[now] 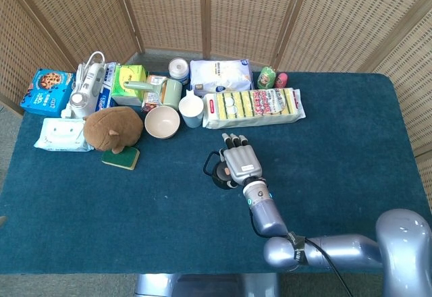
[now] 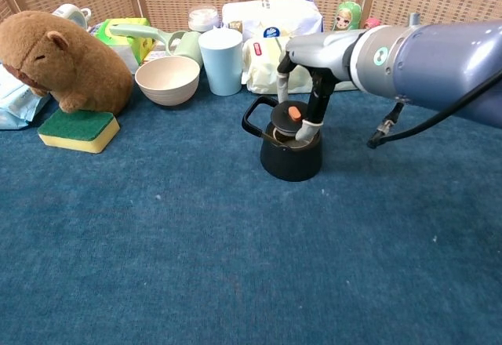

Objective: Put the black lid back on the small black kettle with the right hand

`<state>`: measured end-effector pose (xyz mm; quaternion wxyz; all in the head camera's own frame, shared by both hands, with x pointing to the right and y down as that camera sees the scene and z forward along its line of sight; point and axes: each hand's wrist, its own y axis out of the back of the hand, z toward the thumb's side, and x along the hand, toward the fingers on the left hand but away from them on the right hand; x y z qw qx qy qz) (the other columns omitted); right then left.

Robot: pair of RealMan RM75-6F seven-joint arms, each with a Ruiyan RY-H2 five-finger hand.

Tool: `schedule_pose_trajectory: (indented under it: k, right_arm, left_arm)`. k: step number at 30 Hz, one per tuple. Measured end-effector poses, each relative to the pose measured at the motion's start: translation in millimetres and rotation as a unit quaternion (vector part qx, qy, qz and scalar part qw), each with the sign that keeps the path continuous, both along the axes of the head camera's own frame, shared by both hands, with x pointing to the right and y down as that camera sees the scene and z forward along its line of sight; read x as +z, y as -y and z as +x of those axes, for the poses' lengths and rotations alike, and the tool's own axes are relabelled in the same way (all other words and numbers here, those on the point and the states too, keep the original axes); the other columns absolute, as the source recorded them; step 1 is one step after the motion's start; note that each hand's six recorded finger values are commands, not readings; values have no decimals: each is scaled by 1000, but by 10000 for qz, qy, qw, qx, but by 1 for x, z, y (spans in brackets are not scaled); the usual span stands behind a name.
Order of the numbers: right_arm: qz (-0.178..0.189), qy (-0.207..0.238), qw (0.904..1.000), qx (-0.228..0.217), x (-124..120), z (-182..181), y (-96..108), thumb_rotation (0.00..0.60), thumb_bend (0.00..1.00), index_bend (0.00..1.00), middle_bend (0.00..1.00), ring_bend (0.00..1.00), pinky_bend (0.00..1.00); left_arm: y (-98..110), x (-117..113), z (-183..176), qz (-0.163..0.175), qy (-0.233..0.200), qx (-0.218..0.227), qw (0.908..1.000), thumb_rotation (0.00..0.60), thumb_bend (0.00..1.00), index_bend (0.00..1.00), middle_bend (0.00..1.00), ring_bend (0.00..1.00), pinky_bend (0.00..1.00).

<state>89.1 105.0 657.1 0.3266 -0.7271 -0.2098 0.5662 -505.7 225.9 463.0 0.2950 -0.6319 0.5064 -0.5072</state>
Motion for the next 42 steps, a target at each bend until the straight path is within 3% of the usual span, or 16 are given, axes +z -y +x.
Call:
schedule_pose_trajectory:
  k: [29, 42]
  right_arm:
    - [-57, -105, 9999, 49, 10, -3, 6, 600, 282, 455, 35, 6, 0]
    - [-126, -213, 9997, 69, 14, 2, 6, 600, 283, 379, 29, 6, 0]
  left_arm:
    - [1, 1, -2, -56, -54, -21, 10000, 600, 158, 0, 0, 0, 106]
    - [2, 0, -5, -56, -82, -49, 9999, 600, 158, 0, 0, 0, 106]
